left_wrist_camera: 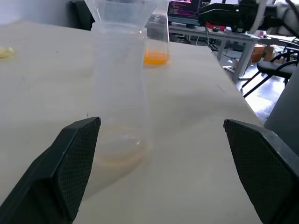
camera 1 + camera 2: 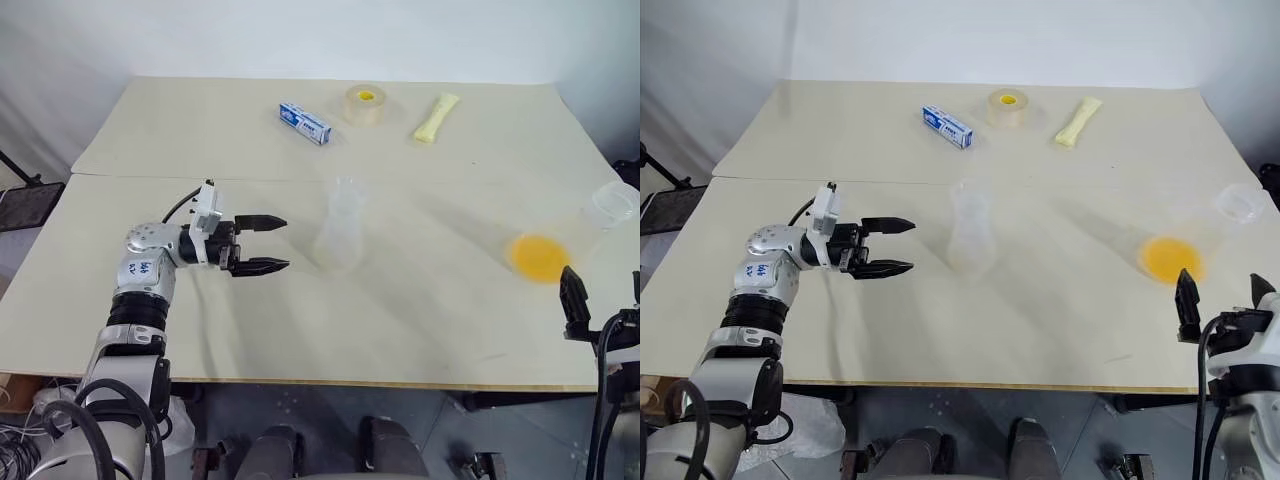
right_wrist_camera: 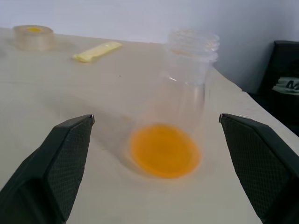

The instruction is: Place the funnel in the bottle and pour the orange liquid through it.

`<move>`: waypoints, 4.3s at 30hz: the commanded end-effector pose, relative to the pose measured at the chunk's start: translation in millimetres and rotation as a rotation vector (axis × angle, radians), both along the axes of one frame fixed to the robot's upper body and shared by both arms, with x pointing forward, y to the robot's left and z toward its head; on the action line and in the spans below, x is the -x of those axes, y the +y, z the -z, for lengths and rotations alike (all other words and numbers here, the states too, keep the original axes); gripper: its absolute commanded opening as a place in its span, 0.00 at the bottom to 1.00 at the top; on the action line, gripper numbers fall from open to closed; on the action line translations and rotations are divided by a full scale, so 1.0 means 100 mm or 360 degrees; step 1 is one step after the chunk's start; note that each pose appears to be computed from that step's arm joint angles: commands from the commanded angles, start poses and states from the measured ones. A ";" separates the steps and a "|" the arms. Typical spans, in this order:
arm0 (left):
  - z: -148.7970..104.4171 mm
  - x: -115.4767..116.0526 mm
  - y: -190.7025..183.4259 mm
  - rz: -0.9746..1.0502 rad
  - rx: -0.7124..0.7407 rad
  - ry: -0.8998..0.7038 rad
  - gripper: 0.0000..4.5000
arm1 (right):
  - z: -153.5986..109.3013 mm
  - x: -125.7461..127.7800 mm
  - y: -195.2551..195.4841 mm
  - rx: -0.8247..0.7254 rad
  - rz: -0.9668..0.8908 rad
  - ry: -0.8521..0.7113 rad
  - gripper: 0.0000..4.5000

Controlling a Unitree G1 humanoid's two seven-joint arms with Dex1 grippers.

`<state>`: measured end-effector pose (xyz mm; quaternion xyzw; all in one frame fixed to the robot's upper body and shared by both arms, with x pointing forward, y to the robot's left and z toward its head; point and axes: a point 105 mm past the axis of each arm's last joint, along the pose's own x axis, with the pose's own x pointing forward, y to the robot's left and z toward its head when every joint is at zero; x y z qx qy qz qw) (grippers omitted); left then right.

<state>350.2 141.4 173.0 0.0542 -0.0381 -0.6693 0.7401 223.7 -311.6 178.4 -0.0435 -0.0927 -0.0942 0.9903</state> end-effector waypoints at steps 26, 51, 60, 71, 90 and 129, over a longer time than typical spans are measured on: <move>-0.10 0.19 -0.02 0.0118 0.0042 -0.0095 1.00 | -0.41 -0.74 -0.31 0.0081 -0.0086 -0.0201 1.00; -0.10 0.13 -0.03 0.0096 0.0048 -0.0101 1.00 | -0.56 -0.88 -0.33 0.0025 -0.0018 -0.0345 0.54; -0.08 0.08 -0.04 0.0087 0.0052 -0.0110 1.00 | -0.98 -0.87 0.43 0.0277 -0.0311 -0.0408 0.54; -0.19 -0.12 -0.09 0.0032 0.0098 -0.0196 1.00 | -1.22 -1.04 1.62 0.1119 -0.0653 -0.0301 0.54; -0.32 -0.11 -0.01 0.0074 0.0204 -0.0208 1.00 | -1.25 -1.18 2.21 0.1971 -0.0649 -0.0371 0.54; -0.28 0.01 0.10 0.0104 0.0240 -0.0192 1.00 | -1.22 -1.14 2.35 0.2673 -0.0590 -0.0507 0.54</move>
